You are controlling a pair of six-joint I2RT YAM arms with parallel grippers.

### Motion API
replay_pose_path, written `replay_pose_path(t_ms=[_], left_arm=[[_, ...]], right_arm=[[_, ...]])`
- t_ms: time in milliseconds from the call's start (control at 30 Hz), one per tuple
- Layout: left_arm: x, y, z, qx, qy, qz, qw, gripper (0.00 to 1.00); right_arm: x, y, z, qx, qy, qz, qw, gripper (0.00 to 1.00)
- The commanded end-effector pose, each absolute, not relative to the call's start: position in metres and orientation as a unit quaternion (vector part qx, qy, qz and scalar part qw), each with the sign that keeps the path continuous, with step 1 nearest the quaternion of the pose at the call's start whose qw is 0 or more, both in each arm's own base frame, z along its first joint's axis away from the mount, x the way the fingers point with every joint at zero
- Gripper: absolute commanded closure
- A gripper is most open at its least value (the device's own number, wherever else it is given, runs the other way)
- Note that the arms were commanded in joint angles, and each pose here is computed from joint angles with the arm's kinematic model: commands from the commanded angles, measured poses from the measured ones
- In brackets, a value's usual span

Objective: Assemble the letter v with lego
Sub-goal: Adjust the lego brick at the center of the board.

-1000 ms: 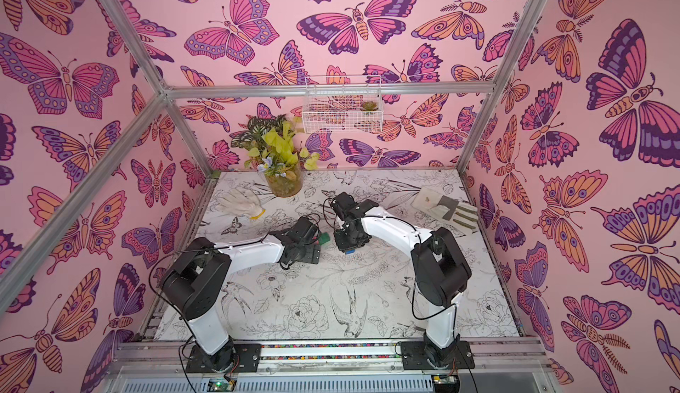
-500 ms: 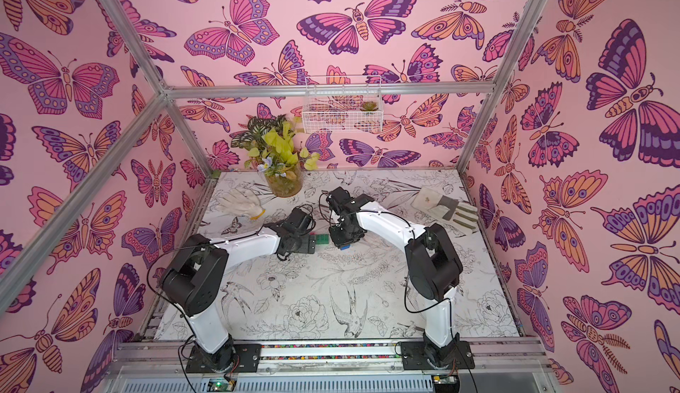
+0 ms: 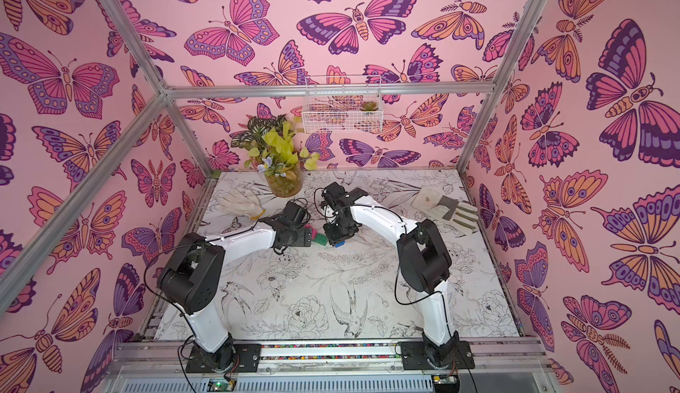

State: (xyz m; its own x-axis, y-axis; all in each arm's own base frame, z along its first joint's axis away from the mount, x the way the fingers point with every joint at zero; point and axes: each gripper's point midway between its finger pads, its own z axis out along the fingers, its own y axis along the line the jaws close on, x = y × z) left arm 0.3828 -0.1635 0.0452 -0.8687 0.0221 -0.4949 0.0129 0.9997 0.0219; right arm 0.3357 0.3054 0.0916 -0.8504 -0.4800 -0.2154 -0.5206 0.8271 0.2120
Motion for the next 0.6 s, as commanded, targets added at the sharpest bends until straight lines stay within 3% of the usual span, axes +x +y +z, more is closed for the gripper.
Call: replay_pose_path(t_ms=[0,567], left_arm=[[0.383,-0.159,0.037,0.016,0.971,0.015,0.24,0.0],[0.355,-0.144,0.075,0.0,0.957,-0.032,0.287,0.0]], right_arm=[[0.333,0.31,0.086,-0.28,0.949,0.134,0.056,0.84],[0.347,0.325,0.065,-0.367,0.924,0.084,0.072,0.85]])
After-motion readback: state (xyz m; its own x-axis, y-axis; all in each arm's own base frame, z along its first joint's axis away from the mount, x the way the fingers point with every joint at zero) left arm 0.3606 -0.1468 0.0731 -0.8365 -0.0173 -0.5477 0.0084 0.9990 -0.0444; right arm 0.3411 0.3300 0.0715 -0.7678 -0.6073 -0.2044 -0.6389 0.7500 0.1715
